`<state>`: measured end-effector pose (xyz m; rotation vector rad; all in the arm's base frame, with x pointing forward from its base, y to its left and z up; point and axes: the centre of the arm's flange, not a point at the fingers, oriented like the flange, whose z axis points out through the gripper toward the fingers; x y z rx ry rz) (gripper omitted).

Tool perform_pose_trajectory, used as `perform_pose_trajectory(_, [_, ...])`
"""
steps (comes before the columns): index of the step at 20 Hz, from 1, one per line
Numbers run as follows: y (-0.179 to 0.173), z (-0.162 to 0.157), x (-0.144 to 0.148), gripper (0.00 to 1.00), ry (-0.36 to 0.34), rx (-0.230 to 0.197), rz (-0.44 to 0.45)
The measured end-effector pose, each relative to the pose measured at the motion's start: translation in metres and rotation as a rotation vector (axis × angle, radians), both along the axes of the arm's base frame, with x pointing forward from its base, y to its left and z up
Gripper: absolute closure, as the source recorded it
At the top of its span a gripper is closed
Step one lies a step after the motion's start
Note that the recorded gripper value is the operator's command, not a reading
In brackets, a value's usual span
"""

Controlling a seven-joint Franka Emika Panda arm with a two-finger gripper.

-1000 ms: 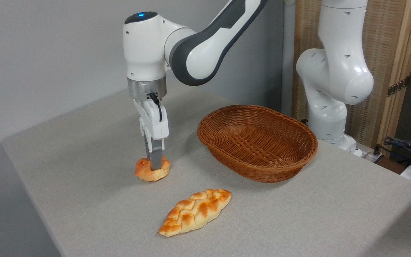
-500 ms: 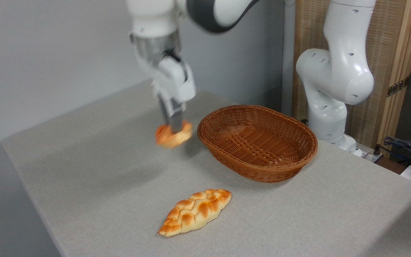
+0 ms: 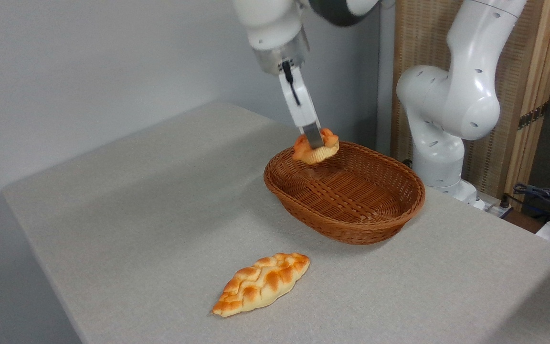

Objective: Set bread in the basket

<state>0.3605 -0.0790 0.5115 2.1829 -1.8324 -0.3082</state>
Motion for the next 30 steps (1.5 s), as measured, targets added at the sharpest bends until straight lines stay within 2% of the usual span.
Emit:
perform_pose_trajectory(3, [-0.011,-0.023,-0.001,0.0,0.005,-0.001,-0.049])
perform_pose_trajectory(9, [-0.043,-0.045,0.001,0.0,0.033,0.013,-0.125])
perform_pose_trajectory(21, [-0.045,-0.044,0.009,0.0,0.021,-0.015,-0.194])
perform_pose_trajectory(23, [-0.042,-0.025,0.021,0.0,-0.011,-0.023,-0.173])
perform_pose_trajectory(25, [-0.028,0.009,0.04,0.0,-0.074,-0.043,-0.119])
perform_pose_trajectory(28, [0.015,0.079,0.075,0.0,-0.209,-0.068,0.064])
perform_pose_trajectory(30, [0.042,0.118,0.1,0.0,-0.279,-0.053,0.224])
